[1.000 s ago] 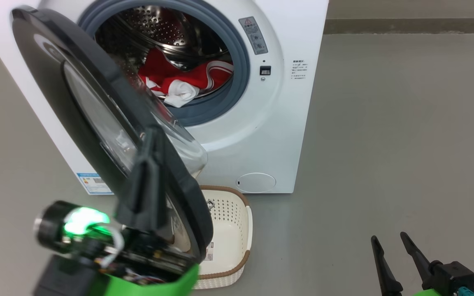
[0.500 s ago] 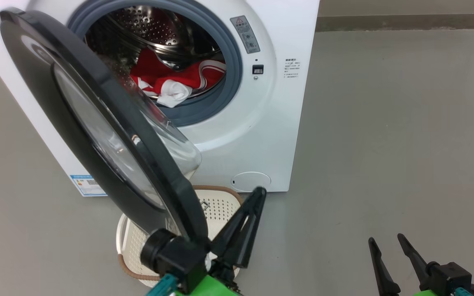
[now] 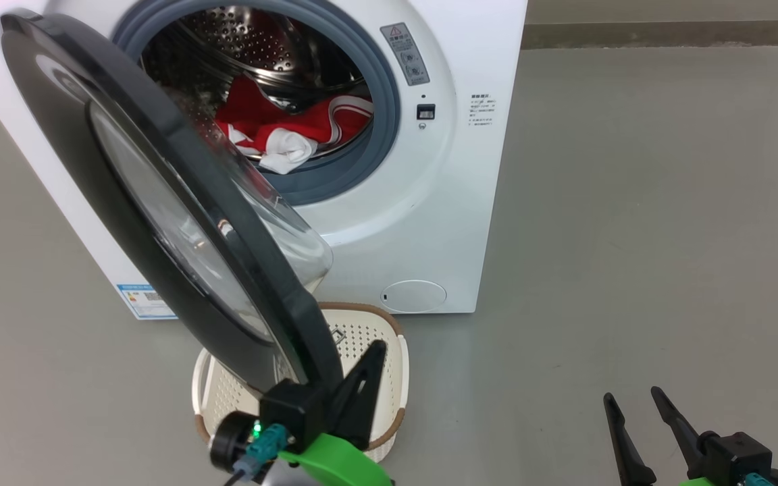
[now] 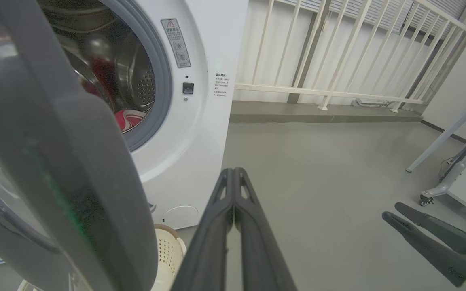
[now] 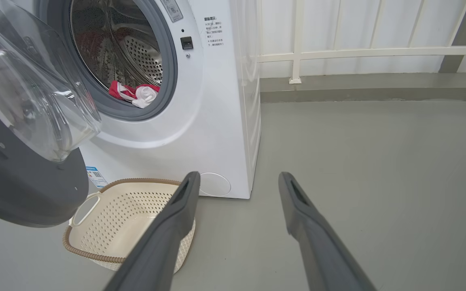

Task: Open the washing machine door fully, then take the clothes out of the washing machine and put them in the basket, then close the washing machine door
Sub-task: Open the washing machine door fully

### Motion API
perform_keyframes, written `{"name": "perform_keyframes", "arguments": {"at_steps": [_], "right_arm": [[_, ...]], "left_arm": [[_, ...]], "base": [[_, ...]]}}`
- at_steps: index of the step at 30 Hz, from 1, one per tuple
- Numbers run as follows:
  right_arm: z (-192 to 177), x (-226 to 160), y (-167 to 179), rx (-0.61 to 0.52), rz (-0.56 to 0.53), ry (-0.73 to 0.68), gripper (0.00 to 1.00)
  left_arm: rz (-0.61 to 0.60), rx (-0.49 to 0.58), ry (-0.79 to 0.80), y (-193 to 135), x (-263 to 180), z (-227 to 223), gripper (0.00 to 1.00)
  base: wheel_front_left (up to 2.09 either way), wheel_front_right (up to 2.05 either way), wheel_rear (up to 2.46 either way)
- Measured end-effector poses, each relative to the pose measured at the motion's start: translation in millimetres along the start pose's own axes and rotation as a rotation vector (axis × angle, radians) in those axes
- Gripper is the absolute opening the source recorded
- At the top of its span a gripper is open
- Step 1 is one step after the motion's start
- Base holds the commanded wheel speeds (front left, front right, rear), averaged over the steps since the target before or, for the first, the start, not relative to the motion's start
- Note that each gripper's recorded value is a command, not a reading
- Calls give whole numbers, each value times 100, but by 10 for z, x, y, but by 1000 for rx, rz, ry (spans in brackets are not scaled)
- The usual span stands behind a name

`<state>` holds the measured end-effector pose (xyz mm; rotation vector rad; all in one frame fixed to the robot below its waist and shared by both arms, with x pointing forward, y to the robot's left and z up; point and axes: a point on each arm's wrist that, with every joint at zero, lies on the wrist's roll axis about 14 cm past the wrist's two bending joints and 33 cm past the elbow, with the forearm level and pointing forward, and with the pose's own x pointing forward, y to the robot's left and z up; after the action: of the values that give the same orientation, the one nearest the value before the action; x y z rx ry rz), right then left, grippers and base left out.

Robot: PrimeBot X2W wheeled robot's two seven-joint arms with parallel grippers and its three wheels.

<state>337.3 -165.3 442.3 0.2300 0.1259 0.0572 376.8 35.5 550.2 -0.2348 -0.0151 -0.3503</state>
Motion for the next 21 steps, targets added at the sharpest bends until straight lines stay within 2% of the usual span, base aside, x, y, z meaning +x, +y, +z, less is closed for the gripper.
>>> {"name": "perform_keyframes", "arguments": {"at_steps": [10, 21], "right_arm": [[3, 7, -2, 3, -1, -1, 100], [45, 33, 2, 3, 0, -14, 100]], "left_arm": [[85, 12, 18, 286, -4, -101, 0], [114, 9, 18, 365, -17, -123, 0]], "base": [[0, 0, 0], [0, 0, 0]]}}
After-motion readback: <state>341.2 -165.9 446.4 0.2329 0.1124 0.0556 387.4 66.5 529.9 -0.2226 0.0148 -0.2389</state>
